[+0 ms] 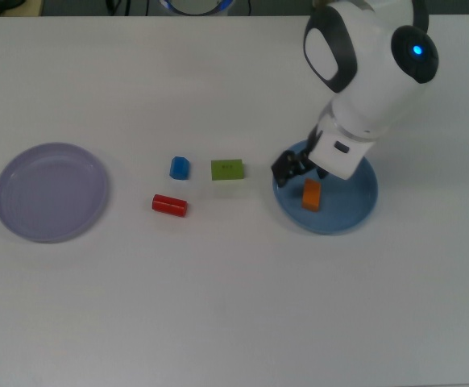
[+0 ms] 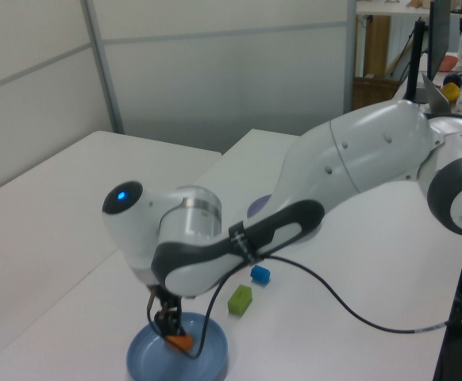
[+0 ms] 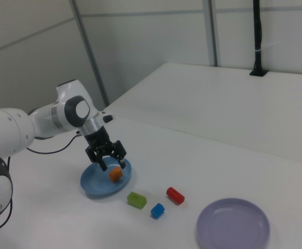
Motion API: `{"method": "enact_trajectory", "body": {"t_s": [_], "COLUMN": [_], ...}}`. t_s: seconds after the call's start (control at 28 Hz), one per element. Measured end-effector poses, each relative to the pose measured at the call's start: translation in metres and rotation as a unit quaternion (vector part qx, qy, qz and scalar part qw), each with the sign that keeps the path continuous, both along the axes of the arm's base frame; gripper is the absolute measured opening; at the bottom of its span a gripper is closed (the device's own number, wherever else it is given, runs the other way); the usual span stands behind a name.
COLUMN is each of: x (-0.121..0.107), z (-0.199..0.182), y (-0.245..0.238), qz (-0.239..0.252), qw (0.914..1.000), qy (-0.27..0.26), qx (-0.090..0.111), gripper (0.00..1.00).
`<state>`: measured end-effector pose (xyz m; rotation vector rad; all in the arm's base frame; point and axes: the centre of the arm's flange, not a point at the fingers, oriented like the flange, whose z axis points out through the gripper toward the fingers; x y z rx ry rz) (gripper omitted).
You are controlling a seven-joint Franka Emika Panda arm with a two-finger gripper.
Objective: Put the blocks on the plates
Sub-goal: 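Raise the gripper and move it over the green block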
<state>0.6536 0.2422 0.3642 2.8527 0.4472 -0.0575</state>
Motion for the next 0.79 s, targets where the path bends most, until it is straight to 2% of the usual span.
{"method": "enact_trajectory", "body": {"t_s": [0.07, 0.21, 0.43, 0.57, 0.79], "x": [0.002, 0.008, 0.015, 0.016, 0.011], "z": [0.011, 0.020, 0.009, -0.004, -0.025], "y": [-0.021, -0.067, -0.129, -0.145, -0.145], "qz": [-0.018, -0.057, -0.111, -0.124, -0.123], "qw": [0.9998, 0.9979, 0.9925, 0.9903, 0.9890], "qy": [0.007, 0.024, 0.051, 0.062, 0.081], "qx": [-0.007, -0.016, -0.009, -0.009, -0.014], "gripper": [1.00, 1.00, 1.00, 1.00, 1.00]}}
